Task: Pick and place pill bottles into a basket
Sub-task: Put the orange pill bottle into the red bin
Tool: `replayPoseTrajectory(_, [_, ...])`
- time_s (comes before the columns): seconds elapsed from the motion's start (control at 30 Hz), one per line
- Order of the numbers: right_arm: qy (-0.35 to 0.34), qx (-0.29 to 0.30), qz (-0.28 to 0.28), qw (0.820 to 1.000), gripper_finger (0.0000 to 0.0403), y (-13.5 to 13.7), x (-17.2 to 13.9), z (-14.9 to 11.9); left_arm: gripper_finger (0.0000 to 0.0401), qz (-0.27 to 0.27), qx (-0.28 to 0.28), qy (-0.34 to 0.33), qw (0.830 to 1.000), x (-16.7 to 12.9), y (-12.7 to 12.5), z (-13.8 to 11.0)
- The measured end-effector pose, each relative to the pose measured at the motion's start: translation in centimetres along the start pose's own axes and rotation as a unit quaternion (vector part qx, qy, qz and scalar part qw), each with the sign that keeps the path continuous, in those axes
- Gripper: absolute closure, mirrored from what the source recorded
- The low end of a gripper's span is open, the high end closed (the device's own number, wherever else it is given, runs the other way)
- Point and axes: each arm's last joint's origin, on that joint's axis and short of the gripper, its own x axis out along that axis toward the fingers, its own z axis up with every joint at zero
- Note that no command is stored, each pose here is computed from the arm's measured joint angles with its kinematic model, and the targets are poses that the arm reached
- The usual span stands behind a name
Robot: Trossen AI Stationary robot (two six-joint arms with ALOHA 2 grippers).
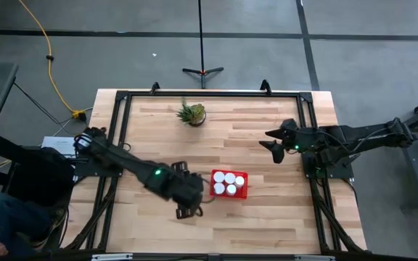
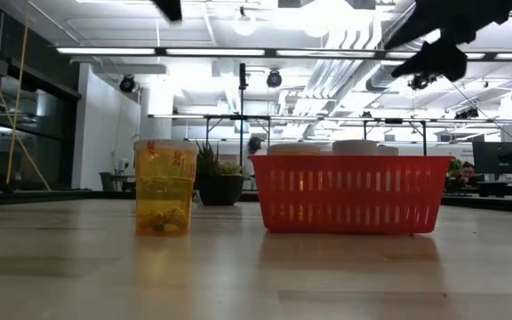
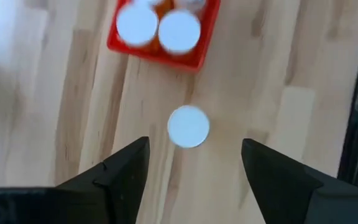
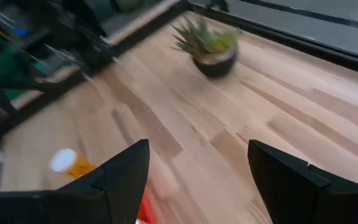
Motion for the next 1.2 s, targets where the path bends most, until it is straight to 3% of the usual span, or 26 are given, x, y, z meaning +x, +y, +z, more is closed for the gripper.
replayPoseTrajectory(0.17, [-0.041,-0.019,0.058,0.997,0.014,0.9,-0.1,1.0,0.0112,-0.011,-0.021,-0.095,0.995,-2.1,-1.8,-0.4])
replayPoseTrajectory(0.5, [-0.047,-0.035,0.061,0.996,0.0139,1.0,-0.1,1.1,0.0114,-0.026,-0.025,-0.14,0.99,-3.1,-2.5,-0.3])
replayPoseTrajectory(0.6, [-0.046,-0.042,0.062,0.996,0.0139,1.0,-0.1,1.1,0.0115,-0.057,-0.024,-0.204,0.977,-3.9,-2.4,1.1])
replayPoseTrajectory(0.83, [-0.045,-0.047,0.055,0.996,0.0139,0.9,-0.1,1.0,0.0121,-0.152,0.017,-0.333,0.93,-5.2,-1.7,5.3])
replayPoseTrajectory(1.03, [-0.035,-0.032,0.066,0.997,0.0139,1.0,-0.1,1.0,0.0132,-0.111,0.038,-0.276,0.954,-3.6,0.0,5.1])
replayPoseTrajectory(1.2, [-0.035,-0.03,0.057,0.997,0.0139,0.9,-0.1,0.9,0.0135,-0.109,0.035,-0.219,0.969,-0.7,1.3,3.2])
